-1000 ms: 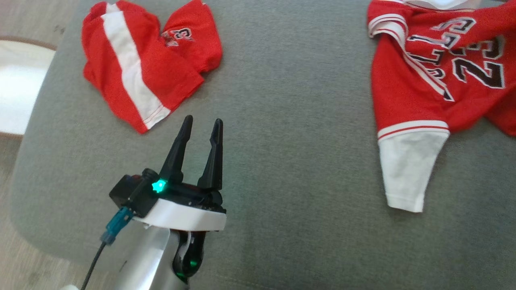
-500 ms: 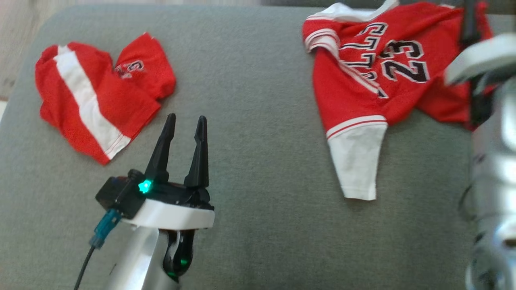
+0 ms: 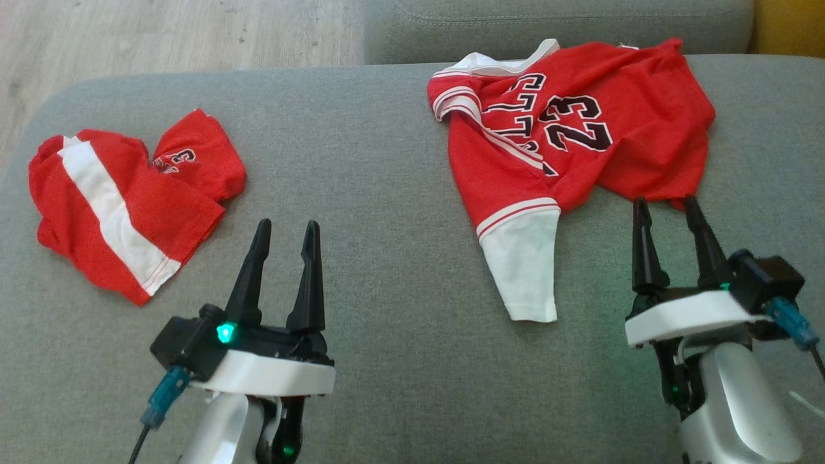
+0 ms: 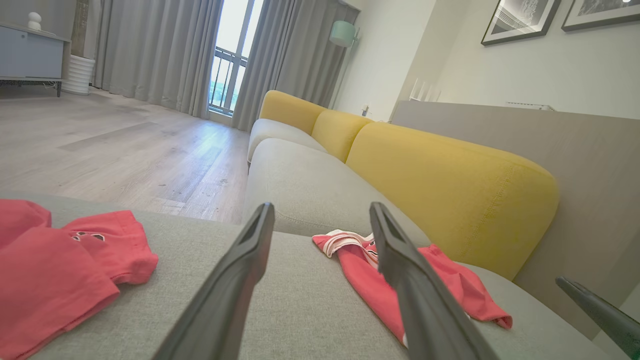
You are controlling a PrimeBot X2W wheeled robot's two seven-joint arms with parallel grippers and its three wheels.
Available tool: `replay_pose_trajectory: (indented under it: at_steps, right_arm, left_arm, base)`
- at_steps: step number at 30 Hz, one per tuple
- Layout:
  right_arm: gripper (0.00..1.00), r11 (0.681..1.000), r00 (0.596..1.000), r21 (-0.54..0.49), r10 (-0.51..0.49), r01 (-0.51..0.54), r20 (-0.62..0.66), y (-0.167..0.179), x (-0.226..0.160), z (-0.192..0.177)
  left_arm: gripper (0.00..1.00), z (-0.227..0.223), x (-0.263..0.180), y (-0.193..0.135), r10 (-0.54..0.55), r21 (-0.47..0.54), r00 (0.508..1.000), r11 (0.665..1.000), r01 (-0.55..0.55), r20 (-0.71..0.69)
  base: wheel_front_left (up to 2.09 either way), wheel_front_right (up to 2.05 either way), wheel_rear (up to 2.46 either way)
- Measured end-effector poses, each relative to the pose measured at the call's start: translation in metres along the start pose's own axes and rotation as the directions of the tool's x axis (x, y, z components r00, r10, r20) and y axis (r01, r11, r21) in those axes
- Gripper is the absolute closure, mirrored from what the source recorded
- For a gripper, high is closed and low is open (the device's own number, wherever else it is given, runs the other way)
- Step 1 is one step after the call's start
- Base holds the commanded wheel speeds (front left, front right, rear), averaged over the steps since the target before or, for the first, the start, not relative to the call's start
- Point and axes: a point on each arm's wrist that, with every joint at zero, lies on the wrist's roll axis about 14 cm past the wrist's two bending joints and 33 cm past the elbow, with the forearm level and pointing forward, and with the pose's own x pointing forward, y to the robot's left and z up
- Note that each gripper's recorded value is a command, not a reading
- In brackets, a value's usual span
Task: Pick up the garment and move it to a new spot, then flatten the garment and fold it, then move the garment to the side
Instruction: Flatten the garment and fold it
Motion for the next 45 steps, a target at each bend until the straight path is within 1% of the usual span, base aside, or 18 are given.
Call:
replay_pose_trajectory:
  at_steps: [6, 10, 13, 18, 23, 27, 32, 33, 34, 35, 40, 43, 45]
  right_arm:
    - [0.00, 0.999, 1.000, 0.021, 0.029, -0.029, -0.009, 0.011, 0.003, -0.002]
    - [0.00, 0.997, 0.997, 0.057, 0.053, -0.050, -0.049, 0.020, 0.015, -0.009]
    - [0.00, 0.996, 0.993, 0.065, 0.068, -0.062, -0.098, 0.026, 0.028, -0.018]
    - [0.00, 0.986, 0.973, 0.147, 0.105, -0.075, -0.205, 0.041, 0.043, -0.044]
    - [0.00, 0.979, 0.941, 0.191, 0.134, -0.077, -0.310, 0.053, 0.037, -0.079]
    - [0.00, 0.974, 0.926, 0.212, 0.152, -0.080, -0.345, 0.060, 0.035, -0.090]
    - [0.01, 0.965, 0.916, 0.242, 0.184, -0.100, -0.357, 0.073, 0.042, -0.093]
    - [0.38, 0.964, 0.912, 0.246, 0.191, -0.104, -0.362, 0.075, 0.042, -0.094]
    - [0.70, 0.963, 0.909, 0.245, 0.198, -0.111, -0.367, 0.078, 0.042, -0.096]
    - [1.00, 0.963, 0.910, 0.245, 0.202, -0.116, -0.362, 0.079, 0.043, -0.096]
    - [1.00, 0.956, 0.925, 0.239, 0.237, -0.168, -0.297, 0.093, 0.054, -0.082]
    - [1.00, 0.947, 0.928, 0.219, 0.287, -0.236, -0.238, 0.111, 0.066, -0.064]
    - [1.00, 0.935, 0.919, 0.197, 0.333, -0.294, -0.212, 0.126, 0.072, -0.054]
  left_arm:
    - [0.00, -0.003, -0.004, 0.004, 0.014, 0.003, 1.000, 1.000, -0.014, -0.009]
    - [0.00, -0.004, -0.009, 0.011, 0.037, 0.007, 0.999, 0.999, -0.037, -0.014]
    - [0.00, -0.006, -0.013, 0.017, 0.057, 0.010, 0.998, 0.998, -0.057, -0.023]
    - [0.00, -0.010, -0.020, 0.028, 0.096, 0.016, 0.995, 0.995, -0.095, -0.040]
    - [0.00, -0.011, -0.023, 0.035, 0.117, 0.021, 0.992, 0.993, -0.116, -0.044]
    - [0.00, -0.011, -0.024, 0.036, 0.121, 0.023, 0.992, 0.993, -0.120, -0.046]
    - [0.00, -0.012, -0.024, 0.037, 0.126, 0.024, 0.991, 0.992, -0.125, -0.048]
    - [0.00, -0.012, -0.024, 0.038, 0.127, 0.024, 0.991, 0.992, -0.125, -0.049]
    - [0.00, -0.012, -0.025, 0.038, 0.128, 0.024, 0.991, 0.992, -0.126, -0.050]
    - [0.00, -0.013, -0.025, 0.038, 0.129, 0.024, 0.990, 0.992, -0.128, -0.050]
    - [0.00, -0.013, -0.025, 0.040, 0.134, 0.025, 0.990, 0.991, -0.133, -0.052]
    - [0.00, -0.012, -0.026, 0.041, 0.137, 0.026, 0.989, 0.990, -0.136, -0.051]
    - [0.00, -0.012, -0.027, 0.041, 0.139, 0.022, 0.989, 0.990, -0.138, -0.049]
  base:
    - [0.00, 0.00, 0.00]
    - [0.00, 0.00, 0.00]
    - [0.00, 0.00, 0.00]
    - [0.00, 0.00, 0.00]
    - [0.00, 0.00, 0.00]
    - [0.00, 0.00, 0.00]
    - [0.00, 0.00, 0.00]
    - [0.00, 0.00, 0.00]
    - [0.00, 0.00, 0.00]
    - [0.00, 0.00, 0.00]
    - [0.00, 0.00, 0.00]
    - [0.00, 0.00, 0.00]
    - [0.00, 0.00, 0.00]
